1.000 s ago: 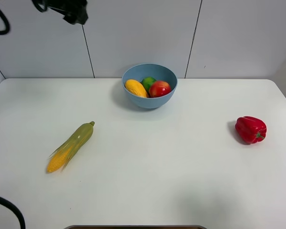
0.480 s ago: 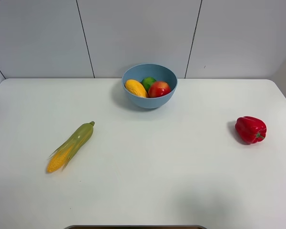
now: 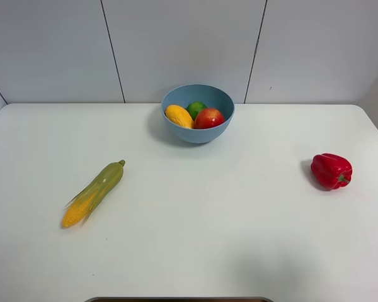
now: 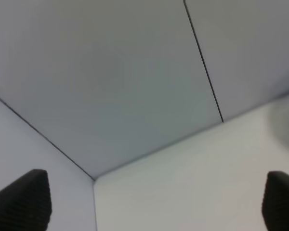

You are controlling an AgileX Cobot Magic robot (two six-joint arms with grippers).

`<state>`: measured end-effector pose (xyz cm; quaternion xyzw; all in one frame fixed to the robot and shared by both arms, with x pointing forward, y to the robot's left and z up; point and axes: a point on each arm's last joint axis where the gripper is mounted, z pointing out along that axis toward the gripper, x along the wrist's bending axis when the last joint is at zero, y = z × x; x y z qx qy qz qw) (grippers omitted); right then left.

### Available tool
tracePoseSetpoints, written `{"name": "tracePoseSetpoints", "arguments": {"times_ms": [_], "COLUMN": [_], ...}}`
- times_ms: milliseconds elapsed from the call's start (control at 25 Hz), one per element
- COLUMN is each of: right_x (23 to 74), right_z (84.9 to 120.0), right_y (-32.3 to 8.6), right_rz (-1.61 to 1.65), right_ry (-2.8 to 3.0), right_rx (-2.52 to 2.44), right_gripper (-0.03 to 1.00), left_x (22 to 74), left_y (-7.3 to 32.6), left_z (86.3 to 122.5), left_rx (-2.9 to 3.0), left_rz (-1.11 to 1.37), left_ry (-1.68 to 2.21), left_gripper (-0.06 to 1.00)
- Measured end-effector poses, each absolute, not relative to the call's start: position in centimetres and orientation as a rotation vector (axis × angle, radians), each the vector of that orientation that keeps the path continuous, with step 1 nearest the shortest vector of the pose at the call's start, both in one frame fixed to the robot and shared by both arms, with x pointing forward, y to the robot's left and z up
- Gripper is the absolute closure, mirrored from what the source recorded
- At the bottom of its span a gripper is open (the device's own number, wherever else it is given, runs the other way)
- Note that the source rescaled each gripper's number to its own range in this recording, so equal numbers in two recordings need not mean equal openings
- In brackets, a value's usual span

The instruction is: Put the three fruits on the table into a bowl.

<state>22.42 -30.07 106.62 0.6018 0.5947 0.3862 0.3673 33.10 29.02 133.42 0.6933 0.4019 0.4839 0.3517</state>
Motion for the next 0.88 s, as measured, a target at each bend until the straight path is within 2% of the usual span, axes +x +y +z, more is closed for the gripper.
{"name": "tracePoseSetpoints", "arguments": {"times_ms": [200, 360, 680, 880], "right_x": [22.4, 22.4, 22.4, 22.4], "right_z": [106.6, 106.6, 106.6, 106.6], "right_y": [-30.1, -30.1, -30.1, -30.1], "right_rz": [0.992, 0.992, 0.992, 0.992], "right_ry": [1.528, 1.528, 1.528, 1.528], "right_rx": [1.546, 1.546, 1.546, 1.546], "right_gripper": [-0.03, -0.03, -0.03, -0.03], "left_x": [26.6, 22.9, 19.6, 18.7], "left_y": [31.5, 32.6, 33.3, 33.0], "left_z": [134.1, 132.8, 126.9, 123.2], "left_rx": [1.623, 1.565, 1.564, 1.589], "left_rz": [1.265, 1.23, 1.118, 1.195], "left_ry": [0.985, 0.943, 0.984, 1.083], "left_gripper": [0.13, 0.13, 0.14, 0.14]}}
